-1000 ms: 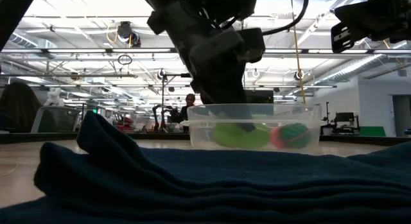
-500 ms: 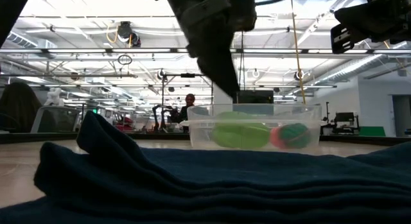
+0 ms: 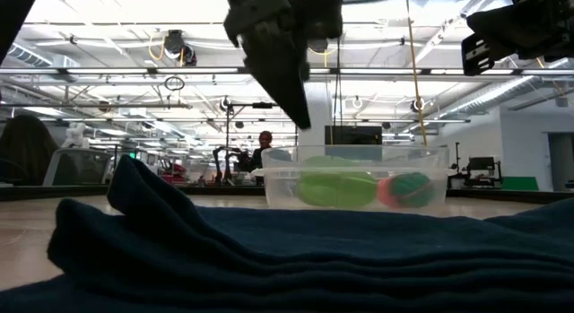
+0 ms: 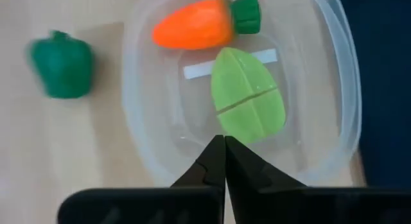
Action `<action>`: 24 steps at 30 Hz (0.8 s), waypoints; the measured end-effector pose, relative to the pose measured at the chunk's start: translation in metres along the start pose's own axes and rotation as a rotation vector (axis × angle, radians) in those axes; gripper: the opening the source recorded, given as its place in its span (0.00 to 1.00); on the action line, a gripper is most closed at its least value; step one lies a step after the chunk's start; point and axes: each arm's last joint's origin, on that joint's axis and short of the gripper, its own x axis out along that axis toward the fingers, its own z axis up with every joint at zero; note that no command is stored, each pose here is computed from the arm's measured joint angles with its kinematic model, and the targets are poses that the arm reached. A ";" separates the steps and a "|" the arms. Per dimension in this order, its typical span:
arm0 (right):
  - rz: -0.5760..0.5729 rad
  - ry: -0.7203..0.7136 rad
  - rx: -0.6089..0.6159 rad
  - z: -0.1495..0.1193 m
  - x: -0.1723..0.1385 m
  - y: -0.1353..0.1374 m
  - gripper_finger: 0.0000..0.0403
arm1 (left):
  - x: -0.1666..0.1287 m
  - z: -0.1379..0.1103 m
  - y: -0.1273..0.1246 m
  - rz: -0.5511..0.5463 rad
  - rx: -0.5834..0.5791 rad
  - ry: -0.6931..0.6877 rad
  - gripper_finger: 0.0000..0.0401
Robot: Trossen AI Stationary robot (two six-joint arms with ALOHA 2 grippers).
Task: Pick and placing Produce into tupperware
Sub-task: Put the green bell pepper into the transparent bin
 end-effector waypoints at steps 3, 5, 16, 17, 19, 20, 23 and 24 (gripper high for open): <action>0.000 0.000 0.000 0.000 0.000 0.000 0.00 | -0.024 0.002 -0.001 0.076 0.011 -0.043 0.01; 0.000 -0.001 0.000 0.000 0.000 0.000 0.00 | -0.046 0.003 -0.002 0.131 0.026 -0.094 0.00; 0.000 0.001 -0.012 0.000 0.000 0.000 0.00 | -0.121 -0.034 0.005 0.243 -0.012 -0.414 0.00; 0.000 0.001 -0.012 0.000 0.000 0.000 0.00 | -0.121 -0.042 0.007 0.252 -0.026 -0.426 0.00; 0.000 0.002 -0.014 0.000 0.000 0.000 0.00 | -0.119 -0.057 0.009 0.268 -0.057 -0.471 0.00; 0.000 0.002 -0.015 0.000 0.000 0.000 0.00 | -0.117 -0.064 0.010 0.269 -0.076 -0.501 0.00; 0.000 0.002 -0.015 0.000 0.000 0.000 0.00 | -0.100 -0.084 0.013 0.183 -0.114 -0.630 0.00; 0.000 0.002 -0.015 0.000 0.000 0.000 0.00 | -0.093 -0.090 0.013 0.144 -0.105 -0.662 0.00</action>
